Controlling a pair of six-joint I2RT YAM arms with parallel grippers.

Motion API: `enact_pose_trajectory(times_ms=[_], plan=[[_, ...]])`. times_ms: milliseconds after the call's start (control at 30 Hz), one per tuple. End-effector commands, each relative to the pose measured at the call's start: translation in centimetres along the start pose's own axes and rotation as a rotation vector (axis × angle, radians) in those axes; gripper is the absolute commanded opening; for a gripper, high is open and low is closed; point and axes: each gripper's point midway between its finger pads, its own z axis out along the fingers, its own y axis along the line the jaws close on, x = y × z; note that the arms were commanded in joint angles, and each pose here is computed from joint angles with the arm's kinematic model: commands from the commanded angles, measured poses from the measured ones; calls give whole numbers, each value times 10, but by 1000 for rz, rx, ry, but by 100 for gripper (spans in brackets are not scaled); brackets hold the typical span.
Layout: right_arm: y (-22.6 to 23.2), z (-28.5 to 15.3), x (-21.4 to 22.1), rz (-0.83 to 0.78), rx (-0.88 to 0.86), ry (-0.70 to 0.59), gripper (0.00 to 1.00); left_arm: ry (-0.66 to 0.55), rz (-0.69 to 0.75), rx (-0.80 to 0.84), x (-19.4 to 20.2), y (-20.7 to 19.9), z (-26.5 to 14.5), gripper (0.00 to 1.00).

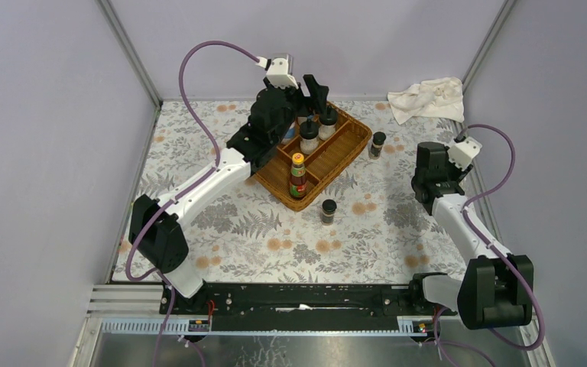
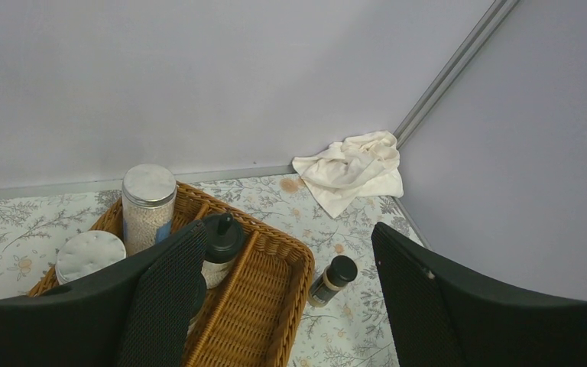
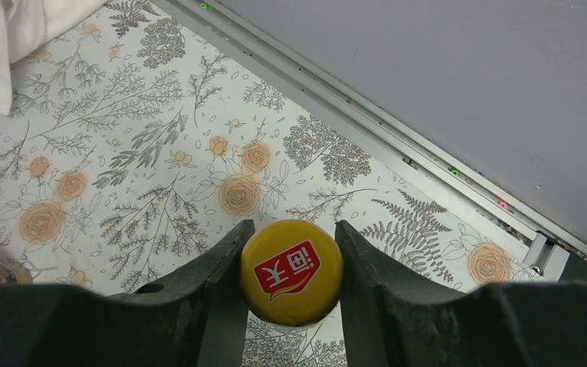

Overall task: Organize the condiment bottles
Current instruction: Pick up the bottle from the center of the board.

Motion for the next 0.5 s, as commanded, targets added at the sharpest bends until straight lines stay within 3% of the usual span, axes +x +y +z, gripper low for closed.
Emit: enact_pose_trajectory(times_ms=[0,467], plan=[[6,-12,-50,97,-37,-103,0,-65,12,1,-16,-3,-3,84],[34,-32,-64,67,-133,-129,0,-81,22,-33,-21,3,-5,84]])
